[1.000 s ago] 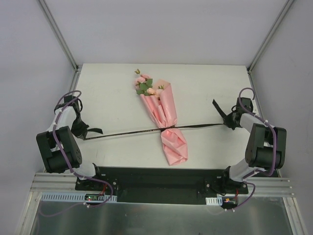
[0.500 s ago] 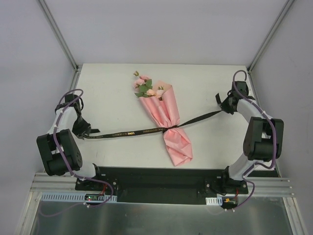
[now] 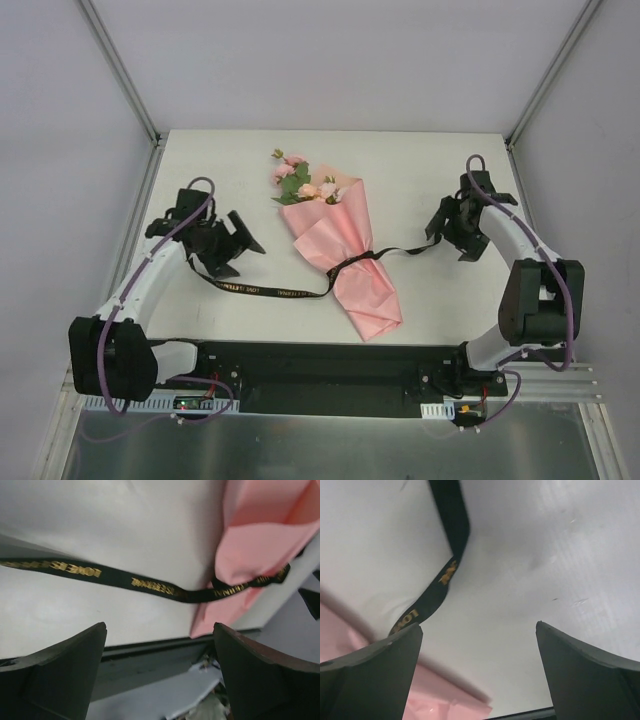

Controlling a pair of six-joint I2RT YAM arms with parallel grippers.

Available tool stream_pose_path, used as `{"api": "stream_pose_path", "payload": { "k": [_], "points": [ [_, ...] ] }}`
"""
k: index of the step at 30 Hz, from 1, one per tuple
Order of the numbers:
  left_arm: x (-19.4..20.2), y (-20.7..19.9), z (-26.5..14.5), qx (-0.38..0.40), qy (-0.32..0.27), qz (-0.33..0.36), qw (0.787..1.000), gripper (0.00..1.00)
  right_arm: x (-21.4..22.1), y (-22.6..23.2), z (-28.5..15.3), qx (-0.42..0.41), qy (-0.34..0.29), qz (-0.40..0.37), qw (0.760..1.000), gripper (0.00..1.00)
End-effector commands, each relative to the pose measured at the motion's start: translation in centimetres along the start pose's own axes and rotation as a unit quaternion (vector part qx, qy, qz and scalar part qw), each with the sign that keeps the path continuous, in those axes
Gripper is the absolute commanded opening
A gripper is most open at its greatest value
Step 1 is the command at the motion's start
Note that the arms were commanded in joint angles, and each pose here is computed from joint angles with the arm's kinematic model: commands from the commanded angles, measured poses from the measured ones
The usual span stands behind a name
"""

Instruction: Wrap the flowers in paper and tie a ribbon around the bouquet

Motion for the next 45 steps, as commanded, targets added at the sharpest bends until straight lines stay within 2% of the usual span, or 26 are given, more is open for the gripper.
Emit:
{"api": "stream_pose_path", "payload": {
  "k": [1,4,6,8,11,12,13,14,15,22,23,27,32,33,37,40,42,43,45],
  "points": [
    [4.4,-6.7,1.4,0.096,0.104,-0.132,0.981,0.88,4.0,2.9,-3.5,-0.049,0.045,0.074,0.995,1.00],
    [5.8,-8.0,3.0,0.071,0.139,-0.202,0.967,0.91,5.6,5.4,-3.6,-0.071,0.045,0.125,0.989,1.00],
    [6.8,-8.5,4.2,0.048,0.170,-0.268,0.947,0.93,6.3,6.3,-3.3,-0.068,0.051,0.150,0.985,1.00],
    [8.0,-9.3,5.5,0.043,0.184,-0.278,0.942,0.92,6.6,6.6,-2.2,-0.062,0.058,0.164,0.983,1.00],
    [10.0,-9.5,6.9,0.007,0.201,-0.319,0.926,0.91,6.5,7.1,-1.4,-0.052,0.059,0.162,0.984,0.99],
    [10.4,-9.5,7.3,-0.005,0.206,-0.355,0.912,0.89,6.4,7.1,-1.2,-0.048,0.055,0.157,0.985,0.99],
    [11.6,-8.6,7.9,-0.026,0.214,-0.371,0.904,0.85,6.4,6.9,-1.1,-0.044,0.054,0.146,0.987,0.99],
    [12.3,-8.3,8.5,-0.038,0.207,-0.374,0.903,0.85,6.4,7.0,-0.9,-0.043,0.055,0.142,0.987,0.98],
    [12.9,-7.5,9.1,-0.059,0.203,-0.397,0.893,0.85,6.6,6.9,-0.8,-0.041,0.057,0.136,0.988,0.98],
    [14.1,-6.8,12.5,-0.126,0.194,-0.434,0.871,0.79,6.2,5.8,-0.1,-0.018,0.022,0.083,0.996,0.95],
    [13.9,-6.8,12.7,-0.129,0.187,-0.436,0.871,0.75,6.1,5.8,-0.1,-0.019,0.019,0.068,0.997,0.95],
    [13.3,-6.6,14.1,-0.149,0.156,-0.452,0.866,0.73,5.4,5.1,-0.1,-0.006,-0.006,0.041,0.999,0.94],
    [14.7,-6.9,15.6,-0.180,0.148,-0.454,0.860,0.68,4.8,4.6,0.0,0.010,-0.028,0.014,0.999,0.93],
    [14.9,-7.0,15.8,-0.183,0.145,-0.455,0.859,0.64,4.6,4.5,-0.1,0.013,-0.033,0.008,0.999,0.93],
    [15.2,-5.7,16.7,-0.211,0.113,-0.466,0.852,0.60,4.5,4.4,0.0,0.019,-0.043,-0.011,0.999,0.93],
    [15.2,-5.2,17.3,-0.222,0.101,-0.473,0.847,0.49,4.9,5.0,0.0,0.000,-0.026,-0.028,0.999,0.95],
    [14.7,-5.3,17.6,-0.217,0.090,-0.467,0.852,0.38,5.6,6.1,-0.2,-0.038,-0.007,-0.044,0.998,0.98],
    [14.5,-5.3,17.6,-0.216,0.085,-0.463,0.856,0.26,5.9,6.5,-0.3,-0.048,0.000,-0.052,0.997,1.00],
    [14.1,-5.1,17.3,-0.204,0.071,-0.451,0.866,0.16,6.5,7.7,-0.8,-0.090,0.019,-0.082,0.992,1.00]
  ]
}}
Point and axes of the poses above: each gripper's point midway between its finger pads, its own z axis out along the fingers, its own y axis along the line the jaws close on, x = y × z, the point moved 1 cm from there along -z, back along the fingers, and after that the axes turned 11 degrees about z, right-handed, at the moved point
